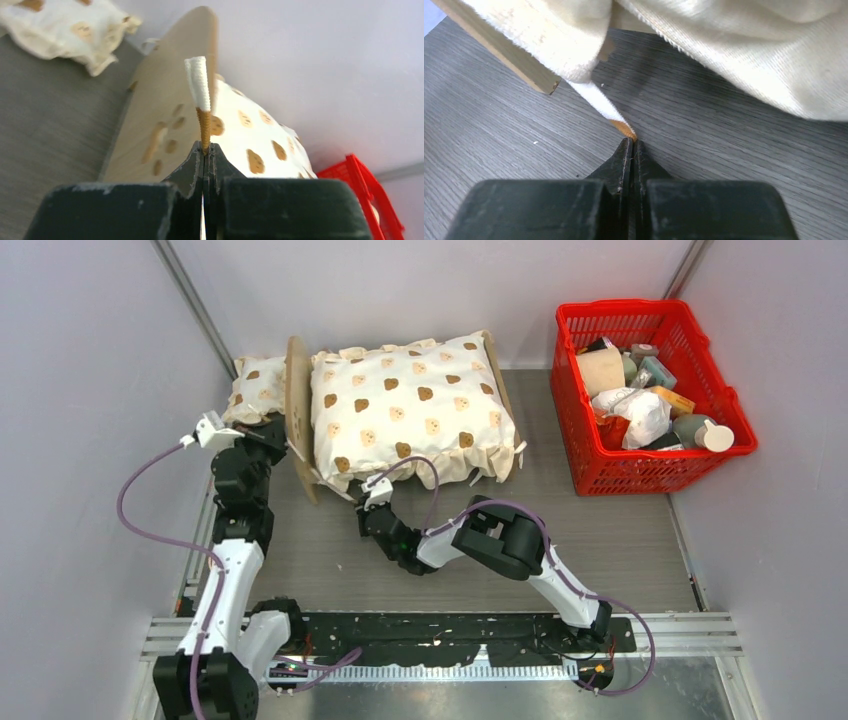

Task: Set up the pet bed

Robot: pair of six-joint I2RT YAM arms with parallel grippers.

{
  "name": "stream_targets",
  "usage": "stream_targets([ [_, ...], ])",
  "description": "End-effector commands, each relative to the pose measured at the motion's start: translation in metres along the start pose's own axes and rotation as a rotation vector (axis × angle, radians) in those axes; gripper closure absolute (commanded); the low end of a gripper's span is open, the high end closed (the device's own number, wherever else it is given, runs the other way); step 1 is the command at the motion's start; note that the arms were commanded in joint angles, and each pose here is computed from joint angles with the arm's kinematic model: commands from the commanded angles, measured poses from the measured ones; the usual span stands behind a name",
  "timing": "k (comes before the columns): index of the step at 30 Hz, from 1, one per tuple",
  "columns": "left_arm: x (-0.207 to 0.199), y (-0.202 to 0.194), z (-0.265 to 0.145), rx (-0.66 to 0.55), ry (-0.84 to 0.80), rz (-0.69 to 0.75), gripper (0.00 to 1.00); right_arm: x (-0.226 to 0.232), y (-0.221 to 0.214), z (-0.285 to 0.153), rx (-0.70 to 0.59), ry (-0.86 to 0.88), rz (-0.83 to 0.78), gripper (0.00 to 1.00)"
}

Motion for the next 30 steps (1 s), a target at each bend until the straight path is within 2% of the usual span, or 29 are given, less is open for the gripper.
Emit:
stream_targets([
  [1,-0.085,0.035,-0.035,-0.141,-0.385,0.225,1.00,-0.016,-0.073,-0.015,0.230,0.013,-0.181,0.95],
  [8,-0.096,0.027,-0.029,-0.107,-0.442,0.388,1.00,0.008,-0.083,-0.009,0.265,0.106,-0.193,0.95],
  [11,-0.099,0.038,-0.016,-0.155,-0.410,0.419,1.00,0.024,-0.091,-0.009,0.262,0.135,-0.230,0.95],
  [15,-0.101,0.061,-0.003,-0.226,-0.319,0.462,1.00,0.040,-0.116,-0.010,0.323,0.160,-0.310,0.95],
  [20,-0.092,0.075,0.007,-0.260,-0.207,0.480,1.00,0.029,-0.135,-0.016,0.370,0.105,-0.322,0.95],
  [28,-0.057,0.056,0.004,-0.186,-0.091,0.478,1.00,0.029,-0.130,-0.015,0.351,0.078,-0.322,0.95],
  [29,-0.052,0.052,0.002,-0.158,-0.077,0.491,1.00,0.032,-0.122,-0.012,0.337,0.087,-0.324,0.93],
  [30,-0.044,0.043,0.000,-0.103,-0.051,0.507,0.95,0.038,-0.106,-0.011,0.322,0.098,-0.340,0.88],
])
Point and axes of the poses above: each gripper's point midway between its finger pads, its own z axis out along the fingers, its own x axis along the line the jaws close on, y = z × x, the point moved 2 cm from there along -z, back along the fingers, and after that the axes turned 2 degrees about -z, right-handed, at the moved point
